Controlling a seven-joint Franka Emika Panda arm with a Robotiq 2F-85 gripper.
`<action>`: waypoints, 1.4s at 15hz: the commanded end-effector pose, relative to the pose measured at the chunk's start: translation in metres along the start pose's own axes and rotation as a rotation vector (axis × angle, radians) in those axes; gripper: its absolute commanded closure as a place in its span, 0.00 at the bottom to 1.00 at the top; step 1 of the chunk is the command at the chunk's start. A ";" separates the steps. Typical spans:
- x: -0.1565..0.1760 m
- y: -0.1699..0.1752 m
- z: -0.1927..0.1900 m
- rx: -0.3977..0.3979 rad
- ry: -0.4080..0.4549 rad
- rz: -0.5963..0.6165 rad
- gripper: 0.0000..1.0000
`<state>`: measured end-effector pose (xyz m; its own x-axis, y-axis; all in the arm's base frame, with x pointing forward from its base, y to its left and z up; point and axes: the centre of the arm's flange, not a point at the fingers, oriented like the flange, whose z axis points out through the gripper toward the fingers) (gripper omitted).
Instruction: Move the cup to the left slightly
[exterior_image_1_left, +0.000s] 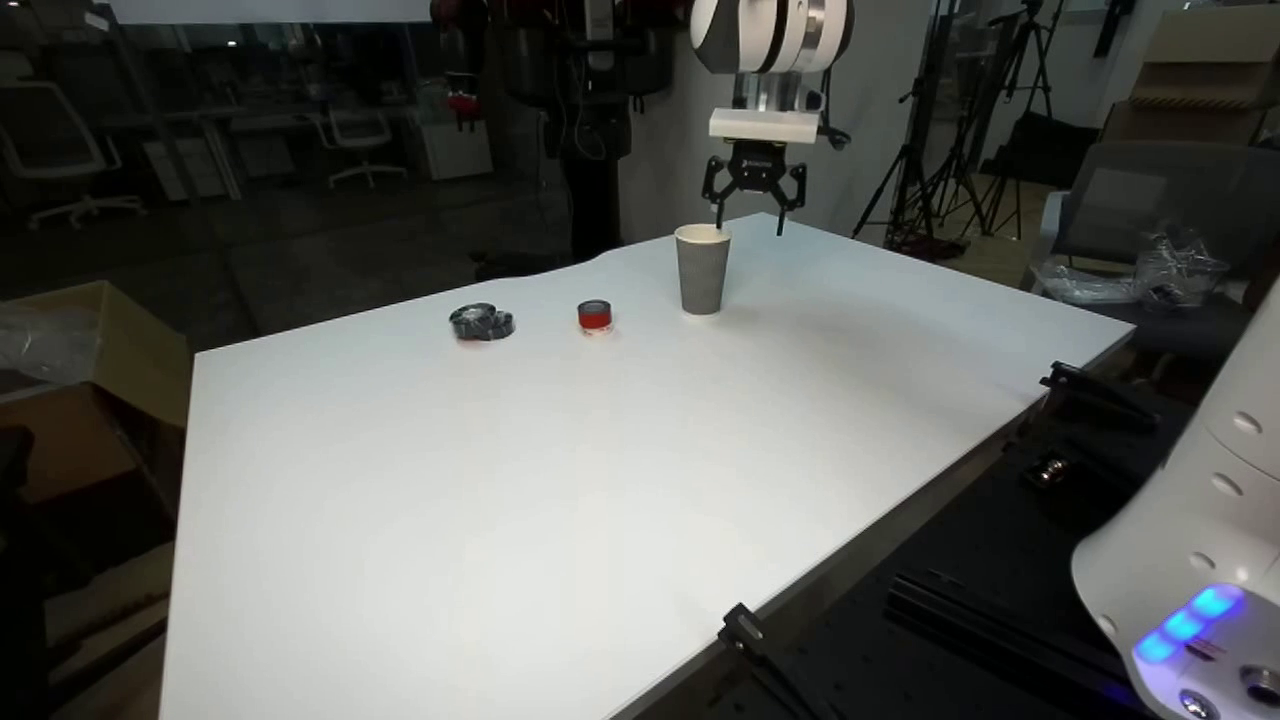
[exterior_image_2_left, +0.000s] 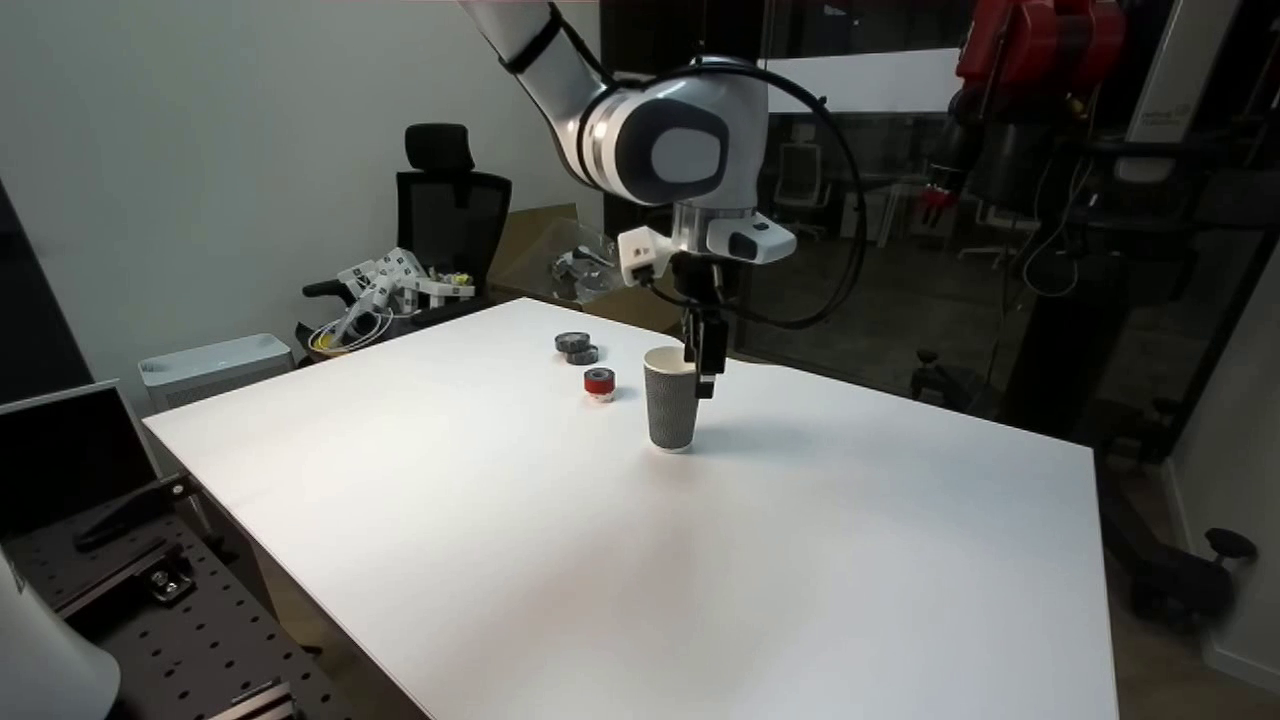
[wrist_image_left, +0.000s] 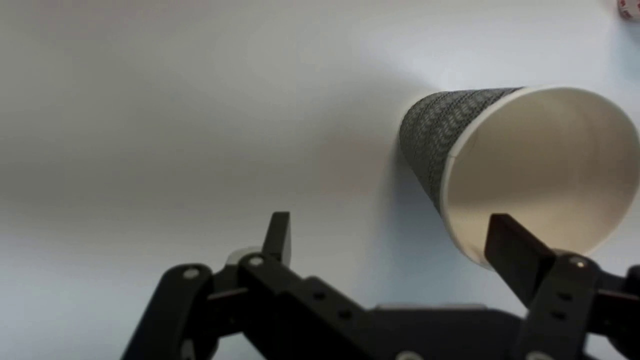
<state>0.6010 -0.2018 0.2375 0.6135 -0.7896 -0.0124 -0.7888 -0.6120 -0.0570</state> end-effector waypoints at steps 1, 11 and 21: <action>0.014 -0.036 -0.002 -0.016 0.000 -0.039 0.00; 0.001 -0.044 0.008 -0.011 -0.013 -0.063 0.00; 0.003 -0.038 0.018 -0.022 -0.017 -0.048 0.77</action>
<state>0.6332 -0.1795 0.2230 0.6591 -0.7516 -0.0252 -0.7519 -0.6581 -0.0386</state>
